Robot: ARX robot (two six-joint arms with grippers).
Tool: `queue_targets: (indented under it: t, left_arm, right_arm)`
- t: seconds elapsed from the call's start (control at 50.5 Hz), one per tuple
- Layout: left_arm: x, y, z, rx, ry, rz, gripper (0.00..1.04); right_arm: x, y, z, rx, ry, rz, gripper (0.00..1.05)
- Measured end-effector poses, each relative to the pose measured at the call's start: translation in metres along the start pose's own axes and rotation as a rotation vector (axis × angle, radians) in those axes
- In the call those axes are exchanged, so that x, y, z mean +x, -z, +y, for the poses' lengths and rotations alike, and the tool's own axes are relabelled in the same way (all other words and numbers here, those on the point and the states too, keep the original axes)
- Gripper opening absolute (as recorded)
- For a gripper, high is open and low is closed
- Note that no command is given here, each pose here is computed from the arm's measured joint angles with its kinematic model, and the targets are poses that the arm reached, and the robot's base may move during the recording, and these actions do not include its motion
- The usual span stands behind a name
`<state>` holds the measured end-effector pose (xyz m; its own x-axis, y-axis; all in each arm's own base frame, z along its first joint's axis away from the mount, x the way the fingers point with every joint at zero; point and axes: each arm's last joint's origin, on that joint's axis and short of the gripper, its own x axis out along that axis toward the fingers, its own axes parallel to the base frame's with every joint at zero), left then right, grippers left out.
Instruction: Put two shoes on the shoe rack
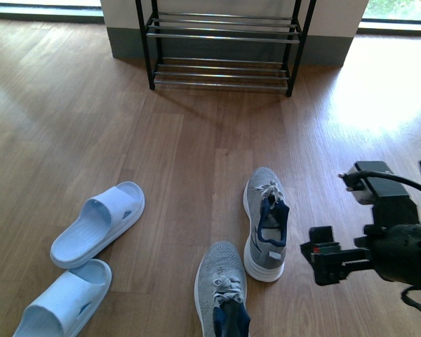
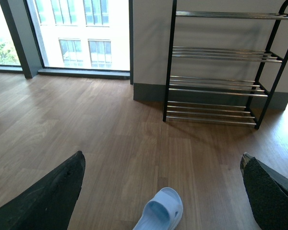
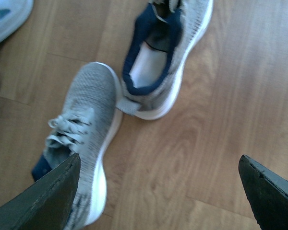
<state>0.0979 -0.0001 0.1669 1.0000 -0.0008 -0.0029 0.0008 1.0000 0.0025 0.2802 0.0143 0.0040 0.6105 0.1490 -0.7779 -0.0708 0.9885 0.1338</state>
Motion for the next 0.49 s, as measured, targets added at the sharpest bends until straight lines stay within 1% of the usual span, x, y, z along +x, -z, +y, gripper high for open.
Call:
queue_targets:
  t: [0.139, 0.317, 0.396, 0.495]
  left_arm:
    - [0.000, 0.000, 0.000, 0.000, 0.000, 0.000, 0.95]
    - [0.000, 0.000, 0.000, 0.000, 0.000, 0.000, 0.95]
    - [0.000, 0.000, 0.000, 0.000, 0.000, 0.000, 0.95]
    - [0.000, 0.000, 0.000, 0.000, 0.000, 0.000, 0.95]
  right_arm:
    - [0.022, -0.007, 0.028, 0.015, -0.077, -0.022, 0.95]
    - [0.050, -0.006, 0.050, 0.008, -0.099, -0.047, 0.95]
    - [0.067, -0.007, 0.055, -0.012, -0.086, -0.067, 0.95]
    - [0.080, -0.008, 0.055, -0.037, -0.068, -0.071, 0.95]
